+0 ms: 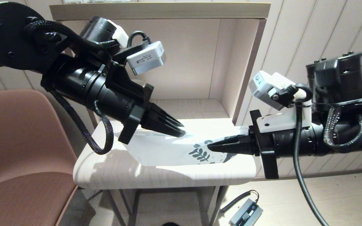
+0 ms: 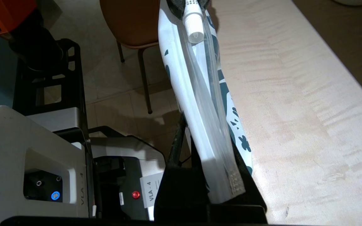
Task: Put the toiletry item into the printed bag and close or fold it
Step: Place the toothpaste in the storage bag
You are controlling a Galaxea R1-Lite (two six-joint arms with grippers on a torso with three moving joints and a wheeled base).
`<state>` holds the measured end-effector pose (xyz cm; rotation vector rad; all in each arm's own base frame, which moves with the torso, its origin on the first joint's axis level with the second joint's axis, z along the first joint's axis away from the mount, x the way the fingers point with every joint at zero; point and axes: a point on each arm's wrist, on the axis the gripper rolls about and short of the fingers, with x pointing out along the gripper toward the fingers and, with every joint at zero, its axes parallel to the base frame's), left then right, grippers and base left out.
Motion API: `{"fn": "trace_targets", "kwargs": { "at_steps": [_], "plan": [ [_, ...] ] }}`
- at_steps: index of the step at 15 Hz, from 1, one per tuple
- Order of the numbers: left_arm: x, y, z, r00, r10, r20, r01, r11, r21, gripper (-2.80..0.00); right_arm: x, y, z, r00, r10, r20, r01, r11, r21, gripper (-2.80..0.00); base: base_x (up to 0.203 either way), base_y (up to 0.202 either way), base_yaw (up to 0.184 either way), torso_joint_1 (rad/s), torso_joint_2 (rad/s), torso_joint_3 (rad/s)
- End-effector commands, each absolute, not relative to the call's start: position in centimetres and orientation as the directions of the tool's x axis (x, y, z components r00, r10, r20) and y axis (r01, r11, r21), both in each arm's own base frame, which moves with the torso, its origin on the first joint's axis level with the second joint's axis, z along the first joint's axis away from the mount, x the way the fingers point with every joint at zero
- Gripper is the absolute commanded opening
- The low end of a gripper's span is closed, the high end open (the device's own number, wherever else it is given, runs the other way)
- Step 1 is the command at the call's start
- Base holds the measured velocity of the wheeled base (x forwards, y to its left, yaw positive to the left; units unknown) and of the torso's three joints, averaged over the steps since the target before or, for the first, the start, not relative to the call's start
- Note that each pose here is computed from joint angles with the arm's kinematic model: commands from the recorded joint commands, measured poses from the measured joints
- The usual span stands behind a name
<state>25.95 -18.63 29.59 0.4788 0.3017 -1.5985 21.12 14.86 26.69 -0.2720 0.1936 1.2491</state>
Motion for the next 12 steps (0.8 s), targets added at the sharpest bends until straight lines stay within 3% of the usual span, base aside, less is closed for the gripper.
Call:
{"fn": "trace_targets", "kwargs": {
  "at_steps": [1,12],
  "plan": [
    [26.0,-18.4,29.6,-0.035,-0.879,-0.475,0.992,-0.088,0.090,-2.80,21.1,14.9,26.8,0.303,0.909,-0.288,-0.953,0.286,-0.100,-2.80,0.000,0.000,0.000,0.000,0.00,0.000],
    [25.5,-18.0,31.9,0.000,-0.899,-0.437,0.985,-0.075,0.155,-2.80,21.1,14.9,26.9,0.307,0.909,-0.283,-0.952,0.291,-0.098,-2.80,0.000,0.000,0.000,0.000,0.00,0.000]
  ]
}}
